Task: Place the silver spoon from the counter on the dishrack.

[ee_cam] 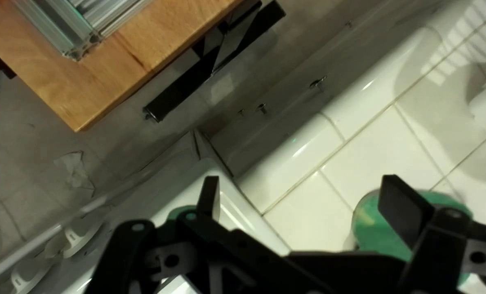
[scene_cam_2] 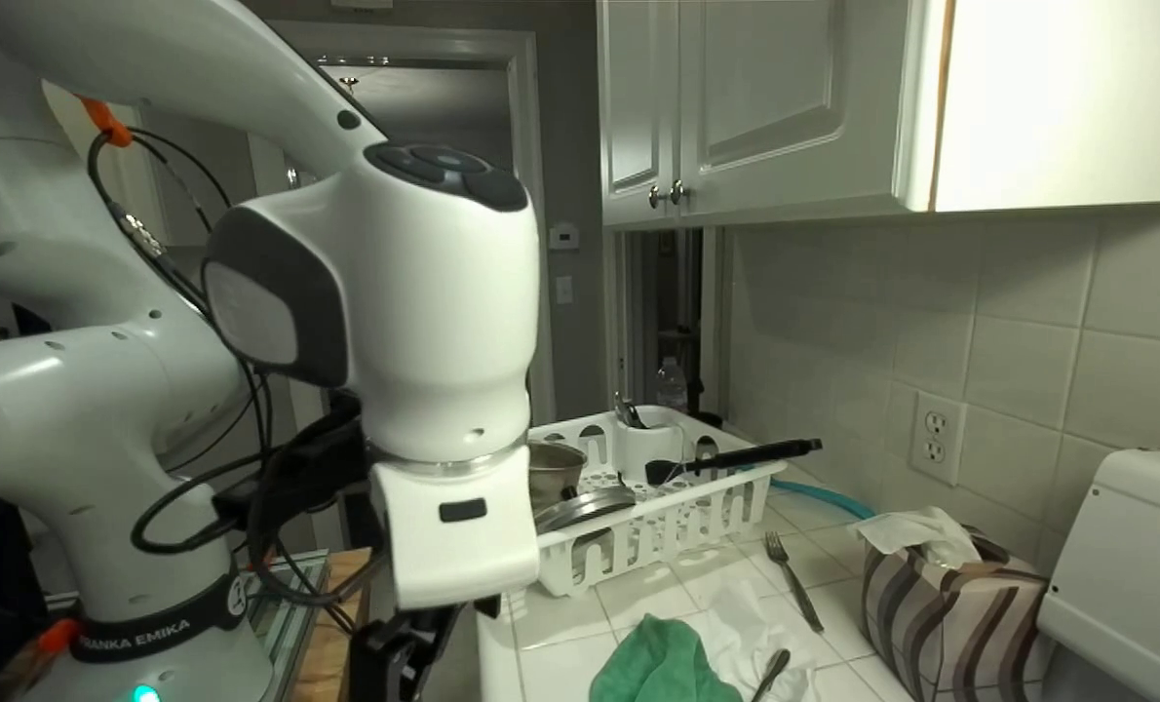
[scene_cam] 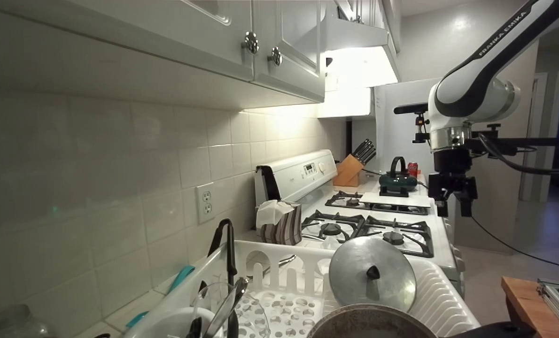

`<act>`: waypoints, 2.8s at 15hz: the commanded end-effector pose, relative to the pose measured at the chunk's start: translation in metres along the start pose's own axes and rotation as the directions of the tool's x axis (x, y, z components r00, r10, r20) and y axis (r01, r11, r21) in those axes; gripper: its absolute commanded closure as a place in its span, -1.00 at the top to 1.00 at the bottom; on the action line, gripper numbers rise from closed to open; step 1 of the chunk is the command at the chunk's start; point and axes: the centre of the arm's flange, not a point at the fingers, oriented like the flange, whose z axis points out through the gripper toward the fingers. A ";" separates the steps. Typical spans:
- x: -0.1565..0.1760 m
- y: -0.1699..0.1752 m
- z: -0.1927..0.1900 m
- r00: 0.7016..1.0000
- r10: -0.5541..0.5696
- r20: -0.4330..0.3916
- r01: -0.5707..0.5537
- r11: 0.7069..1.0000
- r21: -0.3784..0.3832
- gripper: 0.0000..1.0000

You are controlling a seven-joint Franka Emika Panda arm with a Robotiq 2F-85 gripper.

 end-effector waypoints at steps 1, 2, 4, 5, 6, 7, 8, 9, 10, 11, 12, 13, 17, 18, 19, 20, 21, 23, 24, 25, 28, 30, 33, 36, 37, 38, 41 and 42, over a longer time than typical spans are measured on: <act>0.053 0.054 0.013 0.989 0.095 -0.113 -0.093 0.995 0.026 1.00; 0.066 0.067 0.017 0.982 0.124 -0.144 -0.119 0.992 0.041 1.00; 0.088 0.087 0.015 0.969 0.156 -0.193 -0.143 0.987 0.079 1.00; 0.102 0.089 0.016 0.963 0.171 -0.207 -0.153 0.983 0.103 1.00; 0.109 0.090 0.012 0.959 0.181 -0.218 -0.157 0.980 0.124 1.00; 0.122 0.084 0.012 0.959 0.178 -0.219 -0.150 0.979 0.141 1.00; 0.132 0.076 0.009 0.961 0.169 -0.219 -0.138 0.979 0.152 1.00; 0.143 0.065 0.012 0.964 0.153 -0.219 -0.120 0.980 0.156 1.00; 0.152 0.056 0.014 0.966 0.141 -0.218 -0.107 0.982 0.158 1.00; 0.164 0.046 0.019 0.969 0.130 -0.212 -0.096 0.982 0.161 1.00; 0.169 0.036 0.027 0.973 0.124 -0.193 -0.092 0.982 0.168 1.00; 0.173 0.027 0.031 0.977 0.119 -0.177 -0.089 0.982 0.166 1.00; 0.166 -0.011 0.070 0.983 0.107 -0.151 -0.090 0.989 0.116 1.00; 0.166 -0.020 0.076 0.980 0.116 -0.160 -0.100 0.989 0.107 1.00; 0.167 -0.028 0.079 0.976 0.131 -0.175 -0.114 0.988 0.106 1.00; 0.170 -0.035 0.081 0.971 0.151 -0.188 -0.132 0.985 0.111 1.00; 0.170 -0.041 0.082 0.964 0.172 -0.202 -0.151 0.982 0.116 1.00; 0.173 -0.051 0.086 0.957 0.200 -0.210 -0.177 0.976 0.123 1.00; 0.174 -0.057 0.088 0.955 0.207 -0.213 -0.184 0.975 0.122 1.00; 0.174 -0.062 0.089 0.953 0.215 -0.215 -0.192 0.974 0.123 1.00; 0.173 -0.071 0.092 0.949 0.226 -0.218 -0.203 0.971 0.127 0.94; 0.172 -0.075 0.094 0.949 0.233 -0.214 -0.209 0.969 0.131 0.72; 0.172 -0.078 0.097 0.948 0.243 -0.204 -0.219 0.966 0.135 0.44; 0.173 -0.080 0.101 0.949 0.250 -0.192 -0.227 0.965 0.134 0.21; 0.174 -0.081 0.103 0.949 0.251 -0.189 -0.228 0.965 0.132 0.18; 0.174 -0.081 0.104 0.949 0.253 -0.187 -0.231 0.964 0.131 0.19; 0.175 -0.084 0.108 0.950 0.256 -0.181 -0.235 0.963 0.128 -0.02; 0.176 -0.084 0.109 0.949 0.257 -0.181 -0.236 0.963 0.128 -0.11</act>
